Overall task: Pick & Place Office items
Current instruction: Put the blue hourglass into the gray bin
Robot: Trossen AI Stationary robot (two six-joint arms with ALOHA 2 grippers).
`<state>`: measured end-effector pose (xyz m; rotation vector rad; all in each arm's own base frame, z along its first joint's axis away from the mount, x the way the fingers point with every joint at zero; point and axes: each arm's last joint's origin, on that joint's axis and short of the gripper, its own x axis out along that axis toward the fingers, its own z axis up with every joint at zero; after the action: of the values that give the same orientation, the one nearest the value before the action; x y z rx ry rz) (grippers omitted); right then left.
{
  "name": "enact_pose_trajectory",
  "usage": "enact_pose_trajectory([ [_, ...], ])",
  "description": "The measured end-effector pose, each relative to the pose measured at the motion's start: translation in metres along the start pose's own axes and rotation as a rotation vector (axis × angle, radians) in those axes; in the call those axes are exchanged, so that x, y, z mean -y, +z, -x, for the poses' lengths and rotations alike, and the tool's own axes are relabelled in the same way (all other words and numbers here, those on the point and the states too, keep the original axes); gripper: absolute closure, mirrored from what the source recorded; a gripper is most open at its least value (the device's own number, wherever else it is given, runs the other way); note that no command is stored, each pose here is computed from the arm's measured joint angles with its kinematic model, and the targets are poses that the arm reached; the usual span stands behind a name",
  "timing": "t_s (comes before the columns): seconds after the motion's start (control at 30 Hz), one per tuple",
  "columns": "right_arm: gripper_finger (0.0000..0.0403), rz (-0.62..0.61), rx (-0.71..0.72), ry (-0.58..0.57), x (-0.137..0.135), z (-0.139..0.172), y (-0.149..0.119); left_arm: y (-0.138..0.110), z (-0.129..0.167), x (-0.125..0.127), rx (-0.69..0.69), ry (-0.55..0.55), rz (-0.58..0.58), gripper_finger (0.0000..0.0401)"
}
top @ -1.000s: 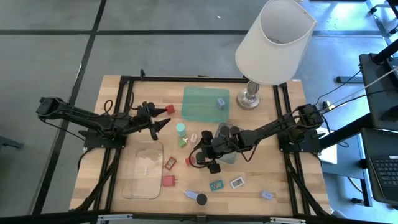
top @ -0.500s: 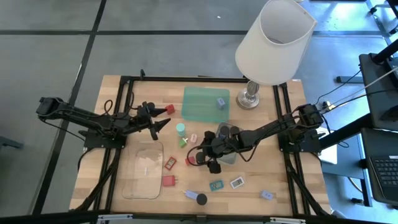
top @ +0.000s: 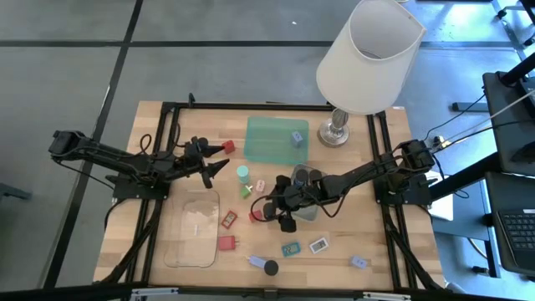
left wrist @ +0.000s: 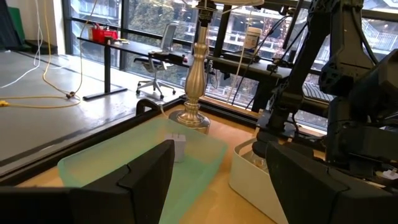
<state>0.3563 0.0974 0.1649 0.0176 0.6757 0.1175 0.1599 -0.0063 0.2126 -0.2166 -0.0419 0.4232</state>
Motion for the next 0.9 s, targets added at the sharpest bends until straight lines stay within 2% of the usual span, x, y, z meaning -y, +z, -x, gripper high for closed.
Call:
enact_pose_trajectory([
  [0.23, 0.0187, -0.002, 0.000, 0.015, -0.001, 0.000, 0.000, 0.000, 0.000, 0.000, 0.000, 0.000, 0.000, 0.0150],
  [0.5, 0.0190, -0.100, 0.038, 0.017, 0.001, 0.006, 0.007, 0.000, 0.000, 0.000, 0.000, 0.000, 0.000, 0.0150],
  [0.67, 0.0190, -0.111, 0.110, -0.005, 0.007, 0.040, 0.029, 0.000, 0.000, 0.000, -0.004, 0.001, -0.002, 0.0150],
  [0.9, 0.0184, -0.107, 0.167, -0.220, 0.017, 0.105, 0.047, -0.001, 0.000, 0.000, -0.006, 0.001, -0.004, 0.0150],
])
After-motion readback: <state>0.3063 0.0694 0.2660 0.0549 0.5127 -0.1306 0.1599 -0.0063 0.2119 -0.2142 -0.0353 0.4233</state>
